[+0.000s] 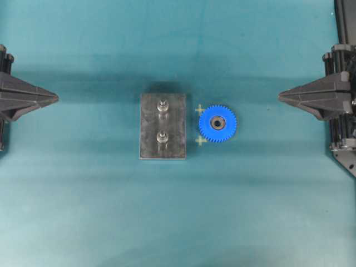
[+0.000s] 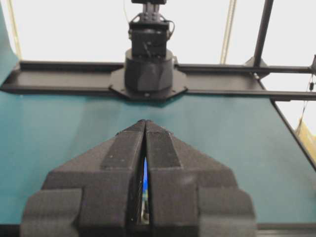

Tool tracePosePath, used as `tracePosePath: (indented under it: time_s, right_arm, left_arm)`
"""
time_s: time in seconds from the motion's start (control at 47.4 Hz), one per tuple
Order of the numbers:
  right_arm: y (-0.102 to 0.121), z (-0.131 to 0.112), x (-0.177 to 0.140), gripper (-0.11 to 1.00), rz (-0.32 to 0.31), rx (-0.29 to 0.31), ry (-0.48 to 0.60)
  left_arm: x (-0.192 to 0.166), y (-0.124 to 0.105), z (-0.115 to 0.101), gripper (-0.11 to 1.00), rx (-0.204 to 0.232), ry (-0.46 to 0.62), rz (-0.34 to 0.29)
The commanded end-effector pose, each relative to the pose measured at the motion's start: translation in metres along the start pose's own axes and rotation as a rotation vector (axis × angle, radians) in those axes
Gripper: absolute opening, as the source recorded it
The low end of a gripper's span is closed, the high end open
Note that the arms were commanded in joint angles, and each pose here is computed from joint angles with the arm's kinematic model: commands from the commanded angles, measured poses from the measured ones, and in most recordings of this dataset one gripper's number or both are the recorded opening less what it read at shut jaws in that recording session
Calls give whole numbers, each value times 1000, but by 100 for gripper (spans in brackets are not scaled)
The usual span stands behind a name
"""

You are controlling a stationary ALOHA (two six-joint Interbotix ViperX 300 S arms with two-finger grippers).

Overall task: Fit the large gear onto the shaft.
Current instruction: 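Move the right gripper left toward the blue gear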

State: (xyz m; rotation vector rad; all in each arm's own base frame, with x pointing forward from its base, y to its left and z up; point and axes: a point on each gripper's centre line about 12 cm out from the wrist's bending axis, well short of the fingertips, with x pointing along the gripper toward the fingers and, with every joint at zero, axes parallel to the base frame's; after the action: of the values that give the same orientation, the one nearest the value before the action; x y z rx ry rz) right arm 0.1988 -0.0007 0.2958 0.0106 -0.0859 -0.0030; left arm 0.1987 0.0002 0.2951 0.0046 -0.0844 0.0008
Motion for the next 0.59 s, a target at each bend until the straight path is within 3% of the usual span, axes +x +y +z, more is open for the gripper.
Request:
tracePosePath:
  time_s: [0.0,0.063,0.148,0.211,0.401,0.57]
  right_arm:
    - [-1,-7,3,1,-6,13,28]
    - [-3,-18,5,4,-30,105,103]
    - [-6,-32,8,-2,-70,264,233]
    - [-4,-41,12,-2,-81,333,355]
    - [-5,-55,21,-2,-95,314,584]
    - [-9,-77,28,-2,-126,314,745]
  left_arm:
    - [9,0,-8,0,-17,57,-2]
    - [14,0,-14,0,-28,100,-1]
    - [24,0,-19,0,-40,163,1]
    - [32,0,-20,0,-37,219,4]
    - [47,0,-44,0,-26,411,6]
    - [41,2,-58,0,-26,462,15]
